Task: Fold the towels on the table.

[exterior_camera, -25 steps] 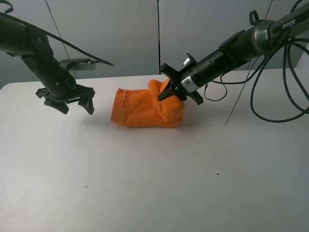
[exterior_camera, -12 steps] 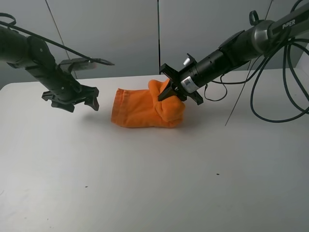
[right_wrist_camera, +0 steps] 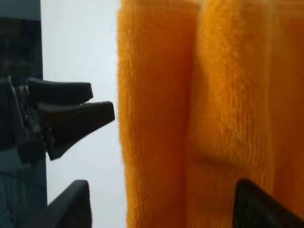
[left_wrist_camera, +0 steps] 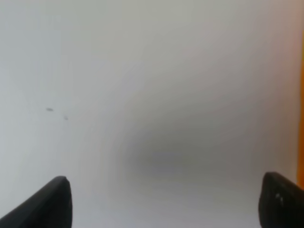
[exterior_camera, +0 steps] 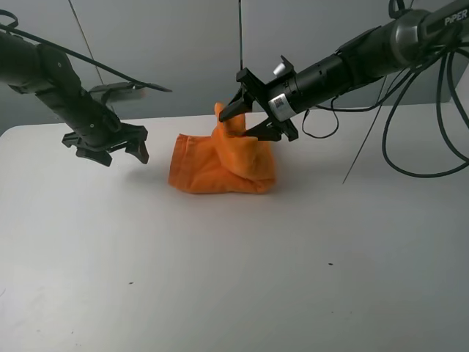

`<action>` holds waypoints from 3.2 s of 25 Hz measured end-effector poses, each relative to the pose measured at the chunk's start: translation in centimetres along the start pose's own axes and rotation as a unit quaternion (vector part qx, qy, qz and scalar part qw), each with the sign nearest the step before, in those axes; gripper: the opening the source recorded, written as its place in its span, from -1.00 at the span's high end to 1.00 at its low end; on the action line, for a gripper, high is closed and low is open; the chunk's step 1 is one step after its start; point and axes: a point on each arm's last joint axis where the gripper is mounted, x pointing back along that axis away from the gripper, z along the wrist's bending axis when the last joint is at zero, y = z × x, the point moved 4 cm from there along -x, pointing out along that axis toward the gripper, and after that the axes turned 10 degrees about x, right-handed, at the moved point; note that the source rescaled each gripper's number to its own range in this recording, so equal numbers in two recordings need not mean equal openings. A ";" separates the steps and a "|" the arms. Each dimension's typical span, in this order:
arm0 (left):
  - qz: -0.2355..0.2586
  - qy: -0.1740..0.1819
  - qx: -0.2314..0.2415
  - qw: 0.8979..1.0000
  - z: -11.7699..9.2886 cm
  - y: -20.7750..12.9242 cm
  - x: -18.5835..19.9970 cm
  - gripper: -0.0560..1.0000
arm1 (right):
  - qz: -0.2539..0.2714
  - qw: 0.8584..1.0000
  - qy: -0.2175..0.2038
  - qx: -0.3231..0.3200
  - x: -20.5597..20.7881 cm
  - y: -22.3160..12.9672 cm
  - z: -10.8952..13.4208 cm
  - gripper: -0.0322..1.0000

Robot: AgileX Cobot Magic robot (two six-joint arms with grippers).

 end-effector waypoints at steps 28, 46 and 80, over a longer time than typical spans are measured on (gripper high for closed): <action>-0.044 -0.031 0.018 0.998 1.6 1.6 11.0 -1.00 | -0.021 0.971 -0.072 0.227 1.7 -1.2 8.8 -0.64; -0.140 -0.038 -0.015 0.989 1.8 -8.3 21.8 -1.00 | -0.080 0.924 -0.250 0.278 15.6 -7.2 7.9 -1.00; -0.403 -0.019 -0.088 0.911 5.9 -32.6 29.4 -1.00 | -0.217 0.826 -0.338 0.395 28.6 -34.1 7.0 -1.00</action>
